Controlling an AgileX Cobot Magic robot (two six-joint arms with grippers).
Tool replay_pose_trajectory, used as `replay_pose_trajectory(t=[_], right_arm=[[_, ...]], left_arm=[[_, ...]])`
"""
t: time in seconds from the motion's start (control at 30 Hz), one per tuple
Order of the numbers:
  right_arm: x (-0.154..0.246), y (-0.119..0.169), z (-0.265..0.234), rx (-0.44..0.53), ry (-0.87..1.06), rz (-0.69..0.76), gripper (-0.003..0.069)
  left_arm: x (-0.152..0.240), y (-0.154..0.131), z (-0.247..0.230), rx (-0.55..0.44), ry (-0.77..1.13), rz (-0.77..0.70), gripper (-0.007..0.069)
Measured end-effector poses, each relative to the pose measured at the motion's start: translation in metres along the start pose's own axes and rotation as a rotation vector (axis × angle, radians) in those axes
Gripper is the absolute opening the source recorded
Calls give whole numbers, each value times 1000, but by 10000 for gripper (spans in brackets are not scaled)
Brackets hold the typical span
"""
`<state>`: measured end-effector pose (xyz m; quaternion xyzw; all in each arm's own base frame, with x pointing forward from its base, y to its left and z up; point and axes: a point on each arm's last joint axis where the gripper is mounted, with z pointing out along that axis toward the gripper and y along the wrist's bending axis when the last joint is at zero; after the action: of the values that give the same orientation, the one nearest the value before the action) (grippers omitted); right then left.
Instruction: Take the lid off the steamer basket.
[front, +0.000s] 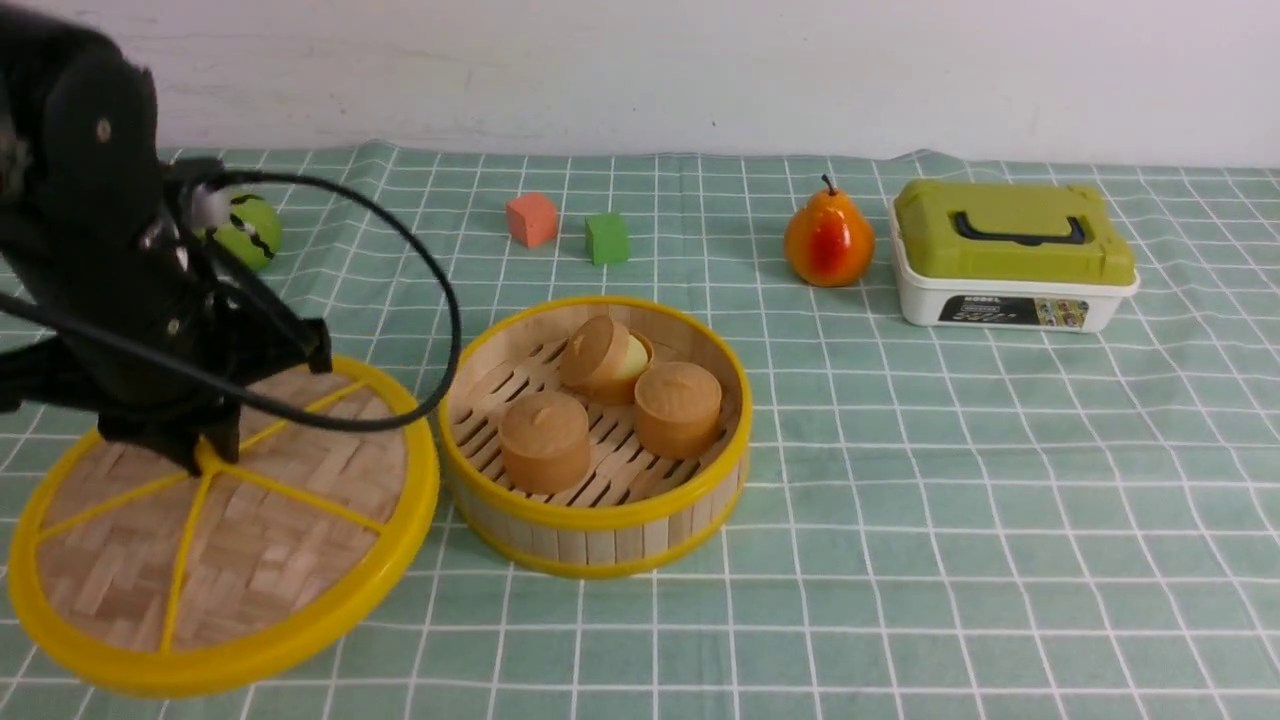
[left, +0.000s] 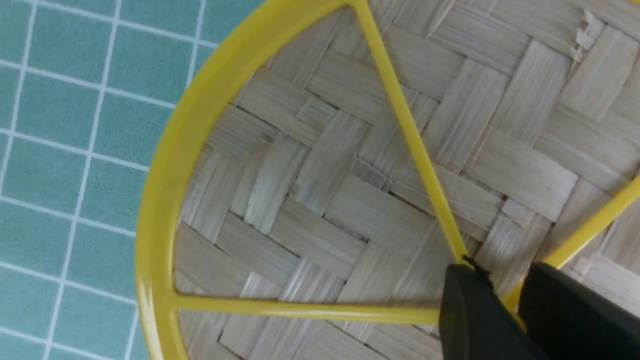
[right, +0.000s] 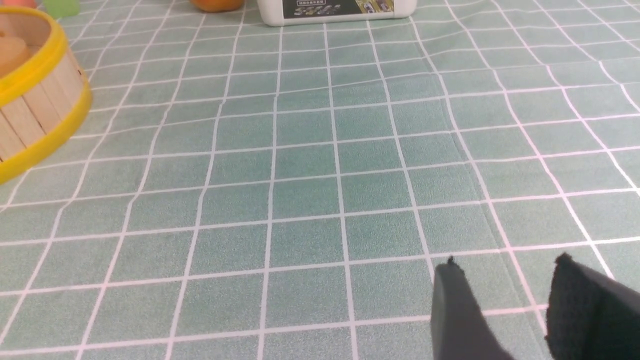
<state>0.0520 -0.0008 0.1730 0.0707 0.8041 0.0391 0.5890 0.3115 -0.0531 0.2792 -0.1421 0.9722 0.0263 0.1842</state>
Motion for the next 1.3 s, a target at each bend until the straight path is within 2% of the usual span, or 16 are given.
replay_pose_trajectory(t=[0.23, 0.57, 0.67, 0.7, 0.77, 0.83, 0.97, 1.03, 1.13, 1.27, 1.3], right_arm=[[0, 0, 0, 0, 0, 0, 242], [0, 0, 0, 0, 0, 0, 242], [0, 0, 0, 0, 0, 0, 242], [0, 0, 0, 0, 0, 0, 242], [0, 0, 0, 0, 0, 0, 242], [0, 0, 0, 0, 0, 0, 242], [0, 0, 0, 0, 0, 0, 242], [0, 0, 0, 0, 0, 0, 242], [0, 0, 0, 0, 0, 0, 242], [0, 0, 0, 0, 0, 0, 242], [0, 0, 0, 0, 0, 0, 242]], left_arm=[[1, -9, 49, 25, -47, 8, 113], [-3, -15, 88, -23, -54, -11, 126], [-5, -16, 88, -21, -61, -17, 209], [-5, -16, 88, -21, -61, -17, 215], [-7, -16, 84, -39, -41, -30, 296], [-11, -14, 74, -61, -33, -39, 330], [-24, -11, 39, -77, -65, -29, 347], [-27, -8, 21, -81, -82, 5, 321], [-25, -4, -4, -57, -83, 61, 231], [-9, -2, -45, 84, -50, 165, 16], [-4, -1, -57, 123, -50, 179, -10]])
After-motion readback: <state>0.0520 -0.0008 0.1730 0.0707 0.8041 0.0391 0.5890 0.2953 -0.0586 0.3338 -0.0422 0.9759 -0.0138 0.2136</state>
